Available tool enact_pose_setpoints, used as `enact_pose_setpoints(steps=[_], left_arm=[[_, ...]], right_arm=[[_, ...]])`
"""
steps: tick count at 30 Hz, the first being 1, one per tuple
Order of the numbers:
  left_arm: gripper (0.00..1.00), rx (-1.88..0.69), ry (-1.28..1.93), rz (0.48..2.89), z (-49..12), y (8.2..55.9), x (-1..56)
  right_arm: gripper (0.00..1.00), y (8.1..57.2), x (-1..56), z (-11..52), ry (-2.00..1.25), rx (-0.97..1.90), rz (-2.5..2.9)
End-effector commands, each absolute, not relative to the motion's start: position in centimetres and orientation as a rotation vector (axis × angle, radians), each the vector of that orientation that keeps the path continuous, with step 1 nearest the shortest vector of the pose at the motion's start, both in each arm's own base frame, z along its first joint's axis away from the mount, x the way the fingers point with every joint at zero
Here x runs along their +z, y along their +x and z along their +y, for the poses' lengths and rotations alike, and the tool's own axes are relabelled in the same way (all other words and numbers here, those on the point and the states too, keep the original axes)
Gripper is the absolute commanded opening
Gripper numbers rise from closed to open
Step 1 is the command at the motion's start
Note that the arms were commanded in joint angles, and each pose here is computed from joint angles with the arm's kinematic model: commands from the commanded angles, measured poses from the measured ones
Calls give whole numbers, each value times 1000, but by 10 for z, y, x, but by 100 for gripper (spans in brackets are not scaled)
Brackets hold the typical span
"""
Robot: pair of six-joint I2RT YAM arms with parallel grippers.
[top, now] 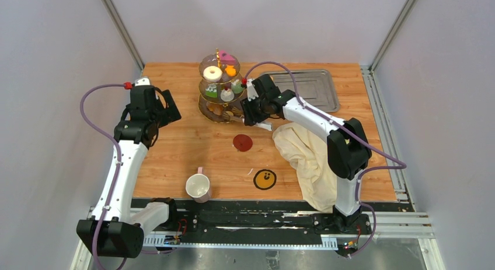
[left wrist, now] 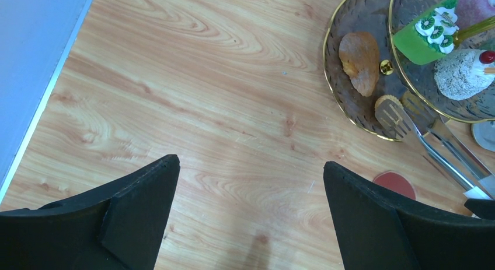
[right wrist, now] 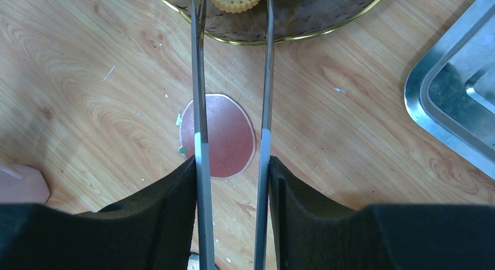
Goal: Serve the afternoon tea
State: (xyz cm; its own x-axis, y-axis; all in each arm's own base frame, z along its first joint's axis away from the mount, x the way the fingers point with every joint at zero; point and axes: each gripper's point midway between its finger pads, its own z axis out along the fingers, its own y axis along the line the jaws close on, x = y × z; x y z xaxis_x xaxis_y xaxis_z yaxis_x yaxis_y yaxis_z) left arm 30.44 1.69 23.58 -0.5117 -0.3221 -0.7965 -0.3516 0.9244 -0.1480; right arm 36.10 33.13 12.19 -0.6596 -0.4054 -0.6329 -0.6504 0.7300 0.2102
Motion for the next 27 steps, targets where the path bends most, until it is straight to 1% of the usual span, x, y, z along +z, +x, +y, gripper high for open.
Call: enact_pose_setpoints(steps=[1, 4, 8, 10, 21, 24, 27], left_arm=[[98, 12, -492, 2093, 16, 311, 251], [98, 17, -489, 2093, 17, 311, 250], [98, 11, -485, 2096, 16, 313, 249], [98, 4, -483, 2096, 15, 314, 250], [98, 11, -476, 2097, 15, 317, 248], [98, 0, -476, 2096, 14, 319, 247], [98, -16, -478, 2087, 12, 321, 248]], right_arm=[[45, 368, 138, 344, -816, 596, 2313], [49, 367, 137, 343, -811, 590, 2318], [49, 368, 139, 341, -800, 580, 2318], [48, 368, 141, 339, -791, 573, 2315], [24, 366, 163, 302, -709, 480, 2283], [16, 368, 168, 286, -671, 439, 2277], [13, 374, 172, 264, -611, 382, 2278]])
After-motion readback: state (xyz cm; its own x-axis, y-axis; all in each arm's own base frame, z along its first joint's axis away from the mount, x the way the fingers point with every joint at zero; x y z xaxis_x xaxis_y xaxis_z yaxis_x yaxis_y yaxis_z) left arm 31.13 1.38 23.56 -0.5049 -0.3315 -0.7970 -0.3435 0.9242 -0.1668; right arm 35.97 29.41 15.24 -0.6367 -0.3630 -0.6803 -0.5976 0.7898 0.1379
